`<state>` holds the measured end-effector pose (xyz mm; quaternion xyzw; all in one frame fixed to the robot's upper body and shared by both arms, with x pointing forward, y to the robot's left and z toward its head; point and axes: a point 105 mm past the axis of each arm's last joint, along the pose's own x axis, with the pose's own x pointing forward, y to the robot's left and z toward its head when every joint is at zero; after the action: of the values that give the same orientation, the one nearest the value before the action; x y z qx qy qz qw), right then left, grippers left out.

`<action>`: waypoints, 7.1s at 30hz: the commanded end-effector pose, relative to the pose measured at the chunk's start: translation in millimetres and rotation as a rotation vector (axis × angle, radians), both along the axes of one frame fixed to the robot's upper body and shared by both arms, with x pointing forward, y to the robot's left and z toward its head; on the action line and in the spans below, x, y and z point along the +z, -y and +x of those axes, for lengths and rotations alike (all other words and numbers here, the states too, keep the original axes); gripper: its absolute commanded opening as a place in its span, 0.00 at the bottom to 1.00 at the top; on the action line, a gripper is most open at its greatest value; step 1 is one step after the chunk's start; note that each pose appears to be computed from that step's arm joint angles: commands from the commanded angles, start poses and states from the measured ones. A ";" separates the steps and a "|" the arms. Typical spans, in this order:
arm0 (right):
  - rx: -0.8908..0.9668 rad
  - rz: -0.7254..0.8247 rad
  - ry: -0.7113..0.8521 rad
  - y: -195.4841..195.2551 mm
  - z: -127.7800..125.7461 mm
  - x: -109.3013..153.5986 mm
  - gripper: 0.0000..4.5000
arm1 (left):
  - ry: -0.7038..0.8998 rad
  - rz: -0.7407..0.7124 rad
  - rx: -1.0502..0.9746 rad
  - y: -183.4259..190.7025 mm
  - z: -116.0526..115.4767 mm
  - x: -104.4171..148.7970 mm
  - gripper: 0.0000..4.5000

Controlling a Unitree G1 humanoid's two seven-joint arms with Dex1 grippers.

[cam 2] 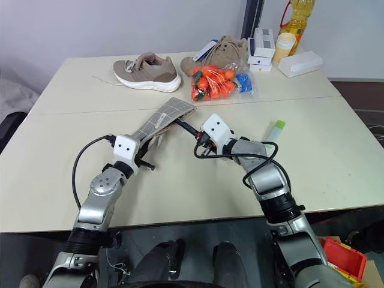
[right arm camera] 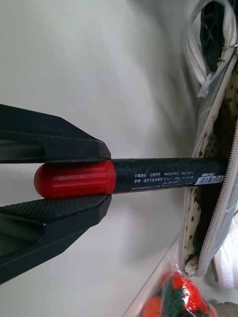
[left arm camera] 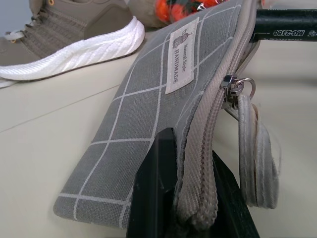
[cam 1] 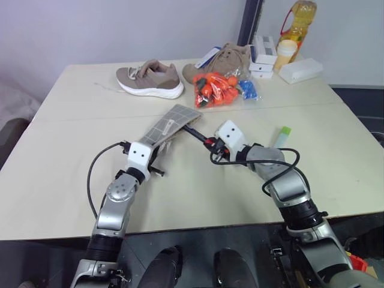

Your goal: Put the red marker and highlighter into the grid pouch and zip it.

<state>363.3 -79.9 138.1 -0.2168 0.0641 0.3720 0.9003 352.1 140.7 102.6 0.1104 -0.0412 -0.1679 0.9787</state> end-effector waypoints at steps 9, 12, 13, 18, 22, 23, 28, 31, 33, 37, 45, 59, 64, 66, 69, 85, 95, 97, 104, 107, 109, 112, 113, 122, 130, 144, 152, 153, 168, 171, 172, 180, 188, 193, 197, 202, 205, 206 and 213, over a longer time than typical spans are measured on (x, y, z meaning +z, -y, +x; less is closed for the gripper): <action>0.272 -0.336 0.220 -28.0 -23.4 21.7 0.08 | 0.126 0.250 -0.371 37.7 -33.3 13.5 0.00; 0.316 -0.423 0.253 -30.6 -25.6 16.7 0.08 | 0.128 0.283 -0.447 42.9 -40.2 11.0 0.00; 0.317 -0.421 0.252 -31.3 -25.6 16.6 0.08 | 0.129 0.287 -0.458 43.2 -41.0 11.4 0.00; 0.321 -0.477 0.262 -26.3 -25.6 14.7 0.39 | 0.129 0.300 -0.464 38.4 -40.7 12.6 0.00; 0.293 -0.464 0.276 -19.7 -25.1 22.5 0.85 | 0.122 0.293 -0.442 33.3 -38.3 12.6 0.00; 0.279 -0.447 0.287 -17.0 -25.6 27.6 0.97 | 0.117 0.283 -0.429 31.3 -36.8 12.5 0.00; 0.245 -0.291 0.253 0.8 -41.3 46.6 0.99 | 0.075 0.207 -0.316 20.2 -22.3 12.1 0.00; 0.181 -0.137 0.154 21.4 -49.3 51.0 0.99 | 0.057 0.178 -0.239 17.5 -11.8 11.2 0.00; 0.055 -0.058 0.099 49.5 -45.5 49.4 0.99 | 0.039 0.152 -0.187 18.5 -3.3 9.2 0.00; -0.416 0.138 -0.042 129.3 -16.5 36.7 0.99 | 0.013 0.103 -0.133 28.0 10.6 6.6 0.00; -0.920 0.201 -0.097 186.0 -3.4 2.5 0.99 | 0.018 0.068 -0.175 50.3 15.5 9.8 0.00; -0.992 0.326 -0.157 178.0 12.9 -17.0 0.21 | 0.029 0.053 -0.139 40.9 16.2 13.2 0.00; -0.728 0.134 0.019 143.8 19.3 16.8 0.20 | 0.050 0.034 -0.132 33.4 17.1 20.5 0.00; -0.557 0.055 0.101 120.2 16.1 30.8 0.20 | 0.061 0.014 -0.129 29.7 18.3 25.3 0.00; -0.249 -0.041 0.158 76.5 -3.4 39.2 0.20 | 0.072 0.008 -0.136 24.7 19.8 30.2 0.00; 0.003 -0.107 0.123 30.8 -26.2 31.5 0.20 | 0.089 0.014 -0.218 32.7 11.5 33.7 0.00; 0.050 -0.165 0.118 21.2 -30.2 29.8 0.20 | 0.099 0.037 -0.256 38.2 7.9 34.6 0.00; 0.046 -0.205 0.121 22.3 -28.6 29.9 0.20 | 0.112 0.065 -0.298 43.0 3.6 34.6 0.00; 0.053 -0.393 0.166 27.5 -22.3 31.7 0.20 | 0.135 0.228 -0.477 55.6 -17.2 24.2 0.00; 0.105 -0.524 0.210 24.9 -22.4 30.6 0.20 | 0.137 0.305 -0.532 57.8 -23.0 18.8 0.00; 0.141 -0.564 0.234 19.0 -23.3 30.3 0.20 | 0.135 0.309 -0.547 59.4 -24.1 17.8 0.00; 0.210 -0.571 0.245 3.3 -28.5 28.5 0.20 | 0.136 0.315 -0.556 61.3 -24.9 16.7 0.00; 0.223 -0.572 0.243 1.2 -29.7 27.7 0.20 | 0.137 0.315 -0.556 61.6 -25.0 16.9 0.00; 0.170 -0.463 0.282 9.1 -29.4 55.2 0.98 | 0.133 0.283 -0.499 53.2 -17.6 22.4 0.00; 0.196 -0.140 0.220 23.5 -52.6 85.8 0.98 | 0.072 0.071 -0.387 48.8 7.5 41.6 0.00; -0.015 0.161 0.001 0.9 -28.1 45.6 0.98 | -0.168 -0.226 -0.424 85.9 25.0 63.8 0.00; -0.037 0.268 -0.046 -26.4 -20.0 37.9 0.92 | -0.219 -0.259 -0.459 93.7 14.3 60.9 0.00; -0.042 0.278 -0.052 -28.6 -19.3 36.6 0.86 | -0.226 -0.271 -0.466 94.3 12.6 60.7 0.00; -0.095 0.264 -0.004 -6.8 -15.9 47.7 0.01 | -0.222 -0.331 -0.434 82.2 16.4 67.3 0.00; -0.109 0.249 0.027 3.6 -15.4 54.0 0.01 | -0.216 -0.347 -0.418 75.2 20.2 68.5 0.00; -0.112 0.245 0.037 6.9 -15.4 56.3 0.01 | -0.212 -0.348 -0.410 72.1 21.8 68.7 0.00; -0.112 0.185 0.079 22.9 -16.4 61.3 0.01 | -0.187 -0.313 -0.379 52.5 28.9 65.5 0.00; -0.142 0.186 0.125 29.4 -11.5 69.9 0.01 | -0.147 -0.183 -0.359 38.8 28.5 57.5 0.00; -0.219 0.201 0.176 49.1 -1.8 85.4 0.01 | -0.081 0.022 -0.378 32.0 24.0 48.1 0.00; -0.342 0.194 0.209 84.6 8.4 95.7 0.01 | -0.048 0.123 -0.402 29.9 19.1 40.2 0.00; -0.454 0.185 0.227 126.5 10.0 101.6 0.01 | -0.028 0.191 -0.413 30.4 16.0 36.2 0.00; -0.528 0.171 0.223 147.6 11.1 100.2 0.01 | -0.022 0.220 -0.424 31.4 14.8 33.8 0.00; -0.537 0.164 0.220 150.0 11.5 99.0 0.01 | -0.024 0.223 -0.426 31.4 14.7 33.0 0.00; -0.329 0.144 0.042 119.7 -8.1 62.6 0.22 | -0.112 0.111 -0.476 28.8 2.7 24.8 0.24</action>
<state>364.3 -208.1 191.4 -0.1374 0.0694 0.1872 0.9702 356.7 102.5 121.8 0.1552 -0.0029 -0.4070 0.9001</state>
